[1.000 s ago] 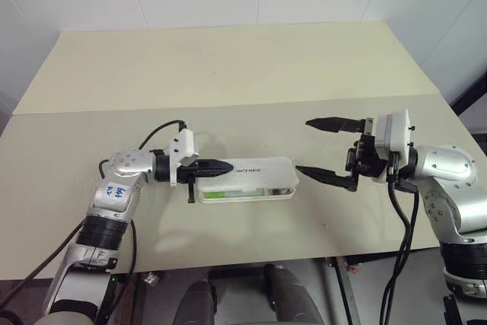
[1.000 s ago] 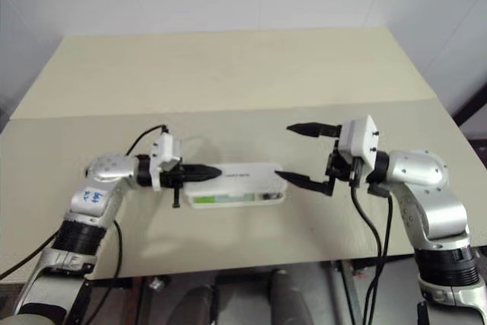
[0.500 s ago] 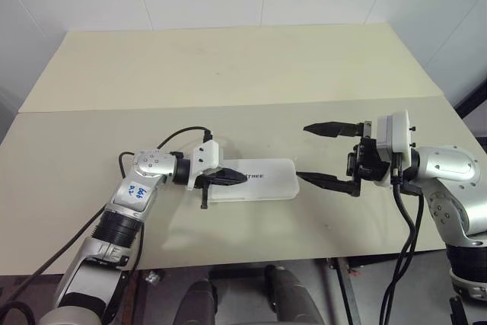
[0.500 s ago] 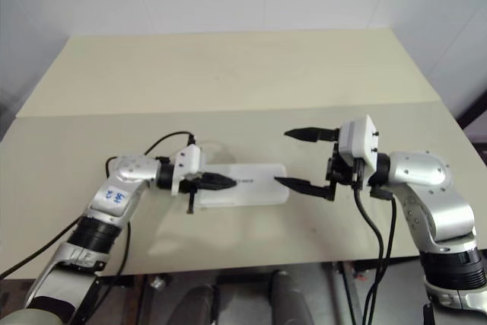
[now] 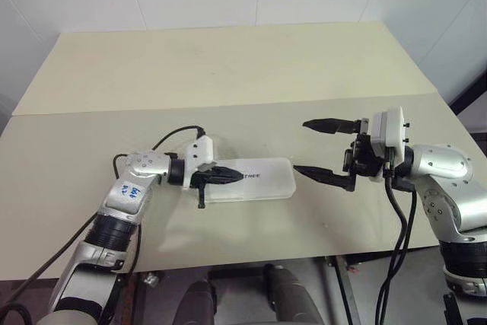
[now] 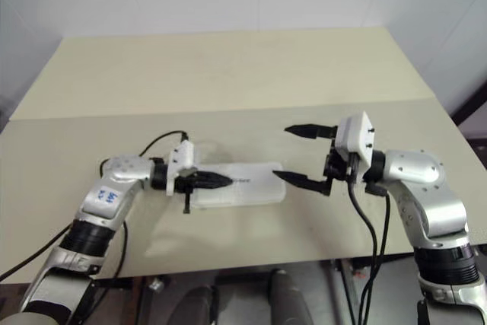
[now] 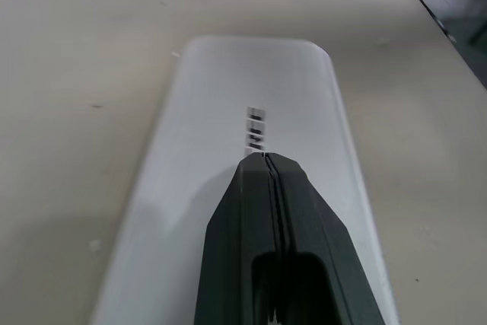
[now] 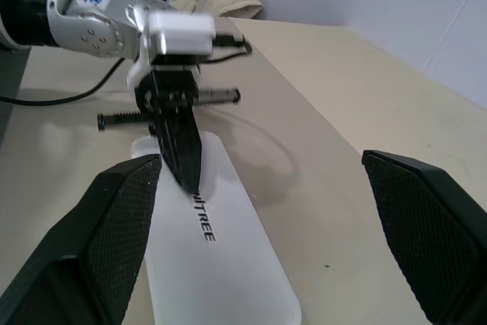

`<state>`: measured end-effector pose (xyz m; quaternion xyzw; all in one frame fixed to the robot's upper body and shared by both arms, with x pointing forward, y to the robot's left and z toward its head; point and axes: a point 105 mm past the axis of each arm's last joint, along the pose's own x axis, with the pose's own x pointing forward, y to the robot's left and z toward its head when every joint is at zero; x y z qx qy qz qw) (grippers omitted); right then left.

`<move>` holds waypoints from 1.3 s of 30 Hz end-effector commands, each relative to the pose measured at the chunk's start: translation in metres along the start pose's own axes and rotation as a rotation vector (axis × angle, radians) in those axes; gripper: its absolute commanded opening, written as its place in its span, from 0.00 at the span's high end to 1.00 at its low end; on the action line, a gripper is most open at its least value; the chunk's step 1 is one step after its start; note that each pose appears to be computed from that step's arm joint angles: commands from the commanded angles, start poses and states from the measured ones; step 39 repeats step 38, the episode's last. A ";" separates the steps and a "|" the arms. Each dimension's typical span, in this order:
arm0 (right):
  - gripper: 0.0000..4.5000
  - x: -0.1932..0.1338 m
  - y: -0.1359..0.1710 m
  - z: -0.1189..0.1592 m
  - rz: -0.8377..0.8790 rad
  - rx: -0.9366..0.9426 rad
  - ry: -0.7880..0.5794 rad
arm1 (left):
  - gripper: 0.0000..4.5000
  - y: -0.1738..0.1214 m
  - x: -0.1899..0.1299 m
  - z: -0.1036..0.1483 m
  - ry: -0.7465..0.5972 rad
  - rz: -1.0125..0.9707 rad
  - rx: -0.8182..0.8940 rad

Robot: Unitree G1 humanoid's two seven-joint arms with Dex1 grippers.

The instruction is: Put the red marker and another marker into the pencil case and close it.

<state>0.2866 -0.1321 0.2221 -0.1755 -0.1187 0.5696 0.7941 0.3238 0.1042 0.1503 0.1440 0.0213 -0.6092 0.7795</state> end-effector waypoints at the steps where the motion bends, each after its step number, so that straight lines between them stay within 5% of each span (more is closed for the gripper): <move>1: 0.00 0.000 -0.004 0.007 0.007 -0.045 -0.018 | 0.99 0.014 -0.026 0.034 -0.144 0.105 0.023; 7: 0.00 -0.003 -0.012 0.004 0.005 -0.053 -0.013 | 0.99 0.014 -0.061 0.042 -0.192 0.172 -0.016; 9: 0.00 -0.008 -0.017 0.003 0.000 -0.056 -0.007 | 0.91 0.007 -0.082 0.034 -0.151 0.202 -0.023; 22: 0.00 -0.020 -0.032 -0.005 0.002 -0.089 0.024 | 0.00 0.001 -0.118 0.044 -0.120 0.372 0.048; 39: 0.00 -0.035 -0.041 -0.013 -0.045 -0.070 0.061 | 0.00 0.009 -0.126 0.027 -0.020 0.383 0.093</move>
